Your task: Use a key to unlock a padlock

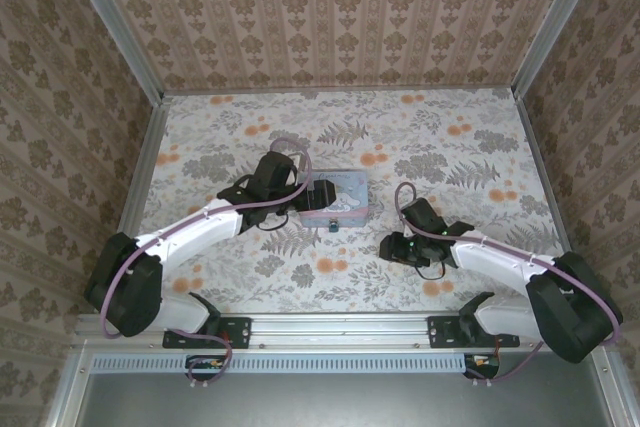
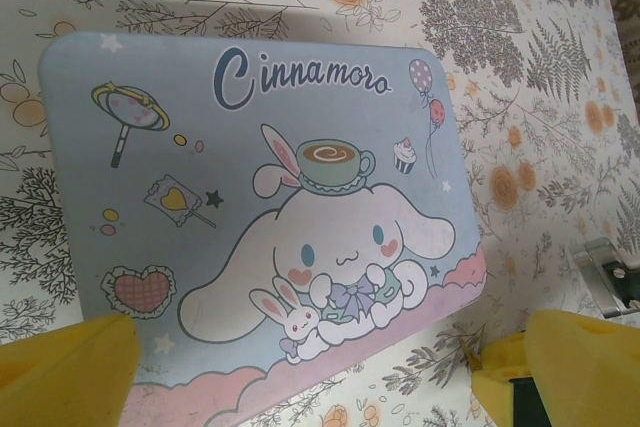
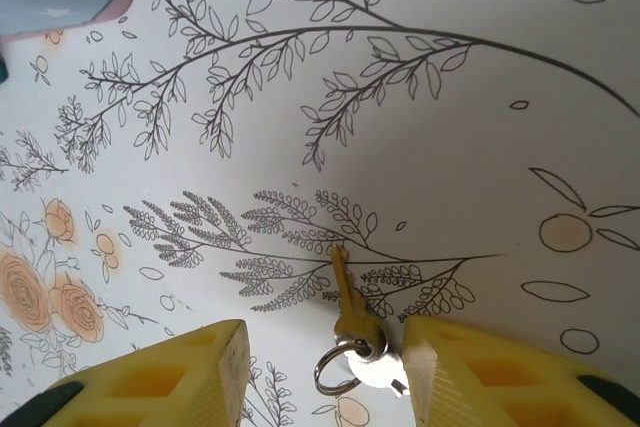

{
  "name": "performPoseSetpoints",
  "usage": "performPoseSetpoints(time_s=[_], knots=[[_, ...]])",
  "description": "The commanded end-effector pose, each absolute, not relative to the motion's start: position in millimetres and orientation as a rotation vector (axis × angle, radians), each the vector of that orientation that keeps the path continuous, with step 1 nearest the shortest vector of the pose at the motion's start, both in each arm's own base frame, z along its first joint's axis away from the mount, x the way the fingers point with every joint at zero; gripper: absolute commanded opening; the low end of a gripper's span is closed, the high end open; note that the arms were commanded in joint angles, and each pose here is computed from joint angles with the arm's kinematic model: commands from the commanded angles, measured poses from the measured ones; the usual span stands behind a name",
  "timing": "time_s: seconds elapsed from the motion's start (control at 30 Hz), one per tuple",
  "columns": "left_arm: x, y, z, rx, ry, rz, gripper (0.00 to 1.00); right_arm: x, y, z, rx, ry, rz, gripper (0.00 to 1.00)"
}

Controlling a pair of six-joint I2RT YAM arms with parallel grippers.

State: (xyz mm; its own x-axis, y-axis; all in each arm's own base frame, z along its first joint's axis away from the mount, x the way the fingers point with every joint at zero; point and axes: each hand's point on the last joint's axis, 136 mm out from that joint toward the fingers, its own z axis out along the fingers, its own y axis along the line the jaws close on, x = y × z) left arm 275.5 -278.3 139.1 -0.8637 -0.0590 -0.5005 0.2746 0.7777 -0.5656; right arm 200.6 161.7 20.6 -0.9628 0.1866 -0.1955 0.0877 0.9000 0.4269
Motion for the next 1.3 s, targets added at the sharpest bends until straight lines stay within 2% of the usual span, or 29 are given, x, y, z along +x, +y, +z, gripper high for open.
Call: performPoseSetpoints(time_s=[0.0,0.27,0.5,0.73,1.03,1.27], knots=[[274,-279,144,0.153,2.446,-0.906,1.00,194,152,12,0.203,2.900,0.470,0.46],[273,-277,142,0.153,2.452,-0.896,1.00,194,153,8,0.087,2.937,0.302,0.43],[275,-273,141,0.149,2.463,-0.866,1.00,190,156,5,0.031,2.948,0.235,0.37],[276,-267,140,0.137,2.468,-0.851,1.00,188,163,-6,-0.017,2.978,0.176,0.35],[277,-254,138,0.105,2.479,-0.827,1.00,186,164,-16,-0.013,2.999,0.173,0.19],[279,-246,137,0.083,2.484,-0.831,1.00,186,170,-16,-0.013,3.001,0.214,0.00]])
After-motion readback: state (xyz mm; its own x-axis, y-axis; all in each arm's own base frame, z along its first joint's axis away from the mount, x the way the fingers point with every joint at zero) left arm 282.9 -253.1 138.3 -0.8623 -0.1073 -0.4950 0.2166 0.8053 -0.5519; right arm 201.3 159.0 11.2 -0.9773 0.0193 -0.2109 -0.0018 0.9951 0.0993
